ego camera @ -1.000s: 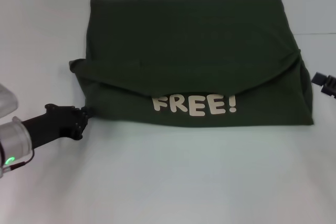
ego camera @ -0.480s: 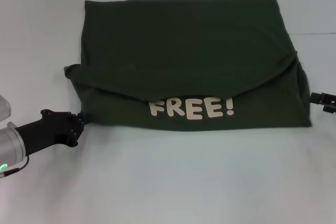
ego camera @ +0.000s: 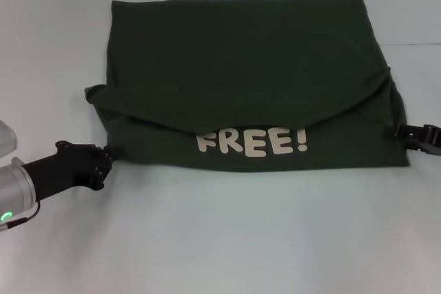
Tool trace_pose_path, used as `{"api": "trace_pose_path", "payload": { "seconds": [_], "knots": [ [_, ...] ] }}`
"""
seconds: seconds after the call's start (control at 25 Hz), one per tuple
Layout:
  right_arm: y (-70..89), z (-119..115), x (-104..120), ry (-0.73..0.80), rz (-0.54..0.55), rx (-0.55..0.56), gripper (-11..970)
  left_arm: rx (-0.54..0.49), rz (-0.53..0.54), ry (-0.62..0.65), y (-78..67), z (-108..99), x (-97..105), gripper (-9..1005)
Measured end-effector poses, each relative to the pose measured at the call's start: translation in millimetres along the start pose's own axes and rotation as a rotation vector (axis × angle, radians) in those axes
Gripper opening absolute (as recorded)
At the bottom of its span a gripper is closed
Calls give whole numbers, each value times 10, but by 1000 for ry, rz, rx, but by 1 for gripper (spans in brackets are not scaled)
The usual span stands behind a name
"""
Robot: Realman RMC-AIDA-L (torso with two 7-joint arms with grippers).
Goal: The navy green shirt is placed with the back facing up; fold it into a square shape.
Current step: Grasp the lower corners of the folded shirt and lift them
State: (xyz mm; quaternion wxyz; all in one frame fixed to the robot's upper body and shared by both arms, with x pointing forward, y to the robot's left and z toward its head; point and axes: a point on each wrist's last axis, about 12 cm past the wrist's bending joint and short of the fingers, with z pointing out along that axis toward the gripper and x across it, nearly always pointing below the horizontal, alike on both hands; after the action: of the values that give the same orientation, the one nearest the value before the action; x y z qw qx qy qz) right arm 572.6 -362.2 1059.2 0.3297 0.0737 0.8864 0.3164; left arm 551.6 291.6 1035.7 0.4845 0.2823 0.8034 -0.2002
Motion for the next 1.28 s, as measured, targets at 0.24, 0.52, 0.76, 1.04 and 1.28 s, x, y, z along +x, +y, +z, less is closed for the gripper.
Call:
{"api": "trace_pose_path", "payload": {
  "seconds": [0.24, 0.52, 0.76, 1.04, 1.28],
  "knots": [
    [-6, 0, 11, 0, 8, -2, 742, -3, 0, -3, 8, 1, -9, 2],
    [-11, -8, 63, 17, 13, -11, 741, -5, 0, -5, 13, 4, -18, 2],
    [6, -7, 92, 30, 17, -29, 717, -5, 0, -5, 13, 6, -17, 2],
    [2, -4, 105, 30, 20, -27, 577, -5, 0, -4, 12, 6, -15, 3],
    [-13, 8, 117, 28, 18, -10, 366, -5, 0, -3, 12, 7, -15, 3]
  ]
}}
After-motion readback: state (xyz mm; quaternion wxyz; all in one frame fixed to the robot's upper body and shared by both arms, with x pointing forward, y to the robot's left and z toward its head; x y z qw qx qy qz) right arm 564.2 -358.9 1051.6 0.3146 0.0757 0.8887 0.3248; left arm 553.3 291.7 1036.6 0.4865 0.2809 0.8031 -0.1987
